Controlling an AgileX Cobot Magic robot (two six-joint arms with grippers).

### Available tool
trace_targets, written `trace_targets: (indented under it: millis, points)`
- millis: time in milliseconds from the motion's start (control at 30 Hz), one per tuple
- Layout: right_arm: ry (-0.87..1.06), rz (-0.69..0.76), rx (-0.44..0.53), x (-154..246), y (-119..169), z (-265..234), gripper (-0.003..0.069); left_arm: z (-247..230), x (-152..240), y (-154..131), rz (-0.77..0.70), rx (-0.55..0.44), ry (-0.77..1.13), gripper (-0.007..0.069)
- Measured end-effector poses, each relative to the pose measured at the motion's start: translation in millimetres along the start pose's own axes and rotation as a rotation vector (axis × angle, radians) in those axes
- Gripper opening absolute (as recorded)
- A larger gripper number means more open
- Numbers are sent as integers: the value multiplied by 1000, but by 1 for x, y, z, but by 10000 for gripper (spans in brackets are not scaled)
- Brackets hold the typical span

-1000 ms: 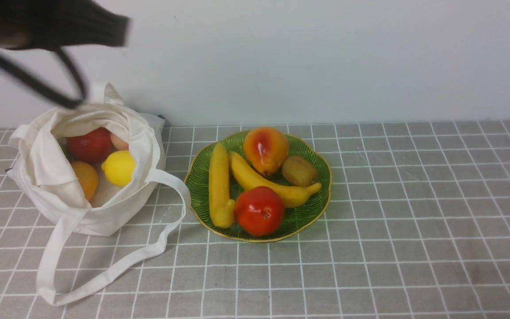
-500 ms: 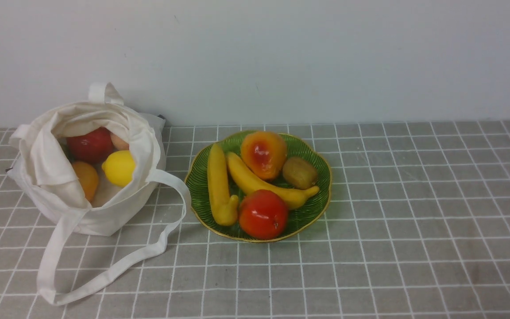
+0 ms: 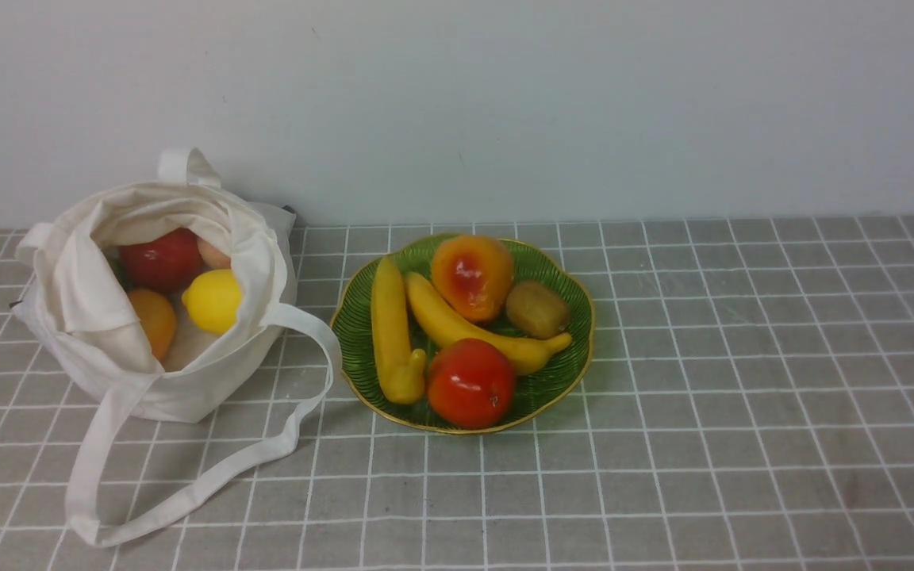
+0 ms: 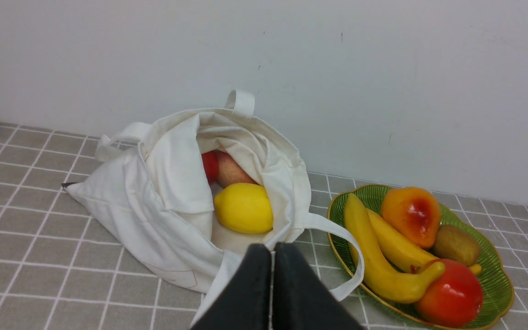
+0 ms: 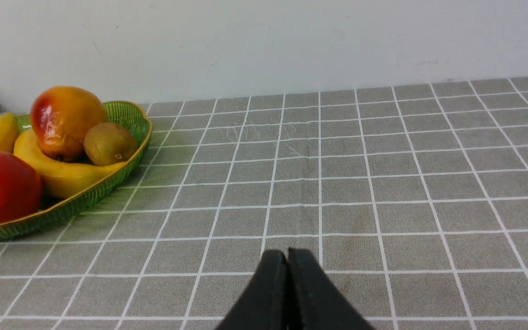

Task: Take the fruit out of the bag on the grey coffee tablecloth and place them on the plate.

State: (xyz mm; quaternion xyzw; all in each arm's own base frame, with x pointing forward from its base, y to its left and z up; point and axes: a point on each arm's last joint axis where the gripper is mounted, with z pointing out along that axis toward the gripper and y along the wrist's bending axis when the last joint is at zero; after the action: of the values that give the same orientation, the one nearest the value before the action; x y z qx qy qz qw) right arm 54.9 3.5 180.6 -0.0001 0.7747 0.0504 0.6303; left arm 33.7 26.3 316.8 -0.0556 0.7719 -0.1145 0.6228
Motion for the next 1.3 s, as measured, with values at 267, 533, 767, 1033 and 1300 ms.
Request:
trace_targets:
  millis: [267, 533, 767, 1033, 1300]
  points:
    - [0, 0, 0, 0, 0, 0, -12, 0, 0, 0, -3, 5, -1, -8]
    - [0, 0, 0, 0, 0, 0, -12, 10, 32, -4, 95, 27, 32, -8]
    - [0, 0, 0, 0, 0, 0, -12, 28, 91, -2, 210, -2, 53, -8]
    - [0, 0, 0, 0, 0, 0, -12, 50, 137, 6, 231, -39, 59, -8]
    - [0, 0, 0, 0, 0, 0, -12, 50, 141, 7, 227, -42, 101, -8]
